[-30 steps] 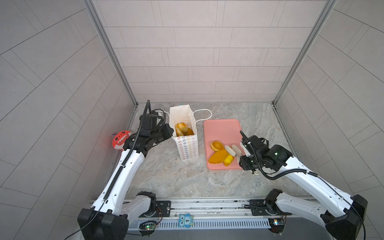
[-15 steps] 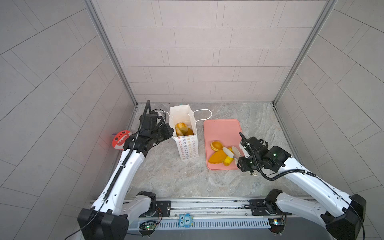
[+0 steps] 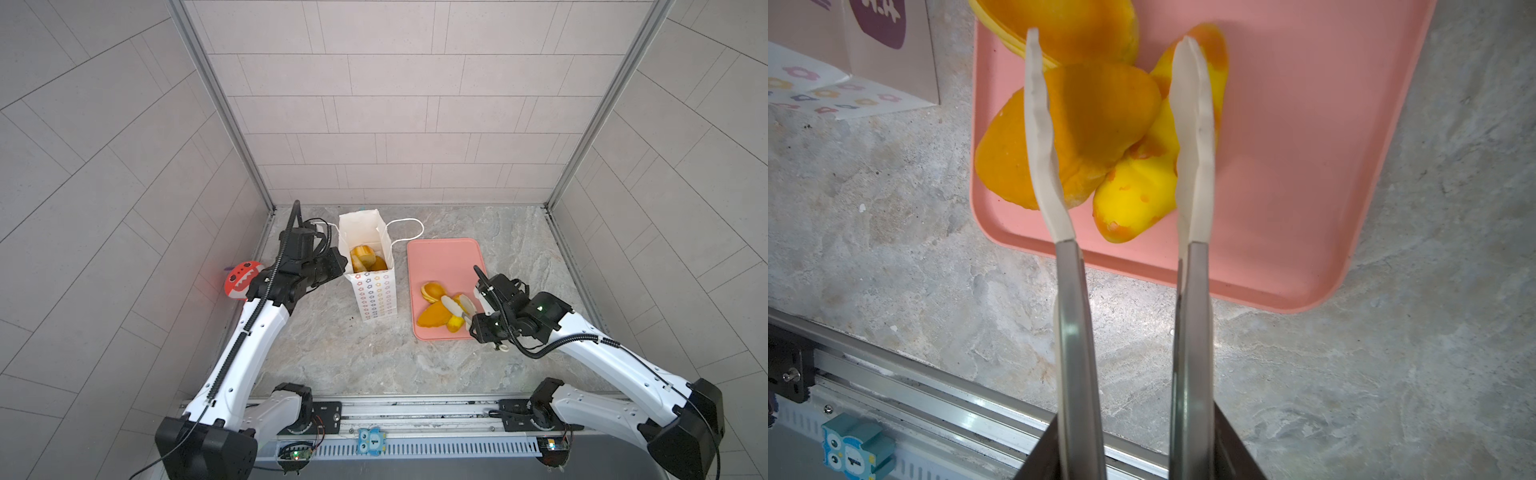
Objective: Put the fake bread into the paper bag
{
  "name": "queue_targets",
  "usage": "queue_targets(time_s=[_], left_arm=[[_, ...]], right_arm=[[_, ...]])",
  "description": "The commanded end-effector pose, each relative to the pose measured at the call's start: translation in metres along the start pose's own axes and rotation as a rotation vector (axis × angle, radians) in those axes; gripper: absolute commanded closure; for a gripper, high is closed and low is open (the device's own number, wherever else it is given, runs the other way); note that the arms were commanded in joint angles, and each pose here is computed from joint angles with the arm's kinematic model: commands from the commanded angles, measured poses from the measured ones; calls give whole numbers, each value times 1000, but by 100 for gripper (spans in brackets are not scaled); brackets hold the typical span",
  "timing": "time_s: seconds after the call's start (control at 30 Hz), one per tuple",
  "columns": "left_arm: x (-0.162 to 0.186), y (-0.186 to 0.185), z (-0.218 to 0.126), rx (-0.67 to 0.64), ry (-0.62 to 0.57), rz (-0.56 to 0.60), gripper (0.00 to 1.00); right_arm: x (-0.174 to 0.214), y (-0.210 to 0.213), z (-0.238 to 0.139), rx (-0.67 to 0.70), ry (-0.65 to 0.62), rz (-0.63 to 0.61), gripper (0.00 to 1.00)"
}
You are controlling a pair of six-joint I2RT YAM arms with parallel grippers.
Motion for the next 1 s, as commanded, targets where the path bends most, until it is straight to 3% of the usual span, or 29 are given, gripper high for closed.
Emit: queue_targets(time_s=[0.0, 0.23, 0.5, 0.97], left_arm=[[1, -2, -2, 22, -9, 7, 90], [1, -2, -4, 22, -12, 9, 90], [1, -2, -4, 21, -14, 9, 90], [0, -4, -5, 25, -15, 8, 90]], right_arm=[[-3, 2, 2, -9, -16, 16, 56], [-5, 3, 8, -8, -9, 19, 57], [-8, 3, 7, -3, -27, 23, 65], [-11, -1, -19, 38, -123, 11, 75]])
Point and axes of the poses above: each gripper's point midway between its finger pads, its own z axis out along the fingers, its own y axis along the line the jaws close on, x = y × z, the point moved 10 cm from there along -z, back along the fingers, and after that the axes turned 13 degrees about -z, right-handed, at the moved point
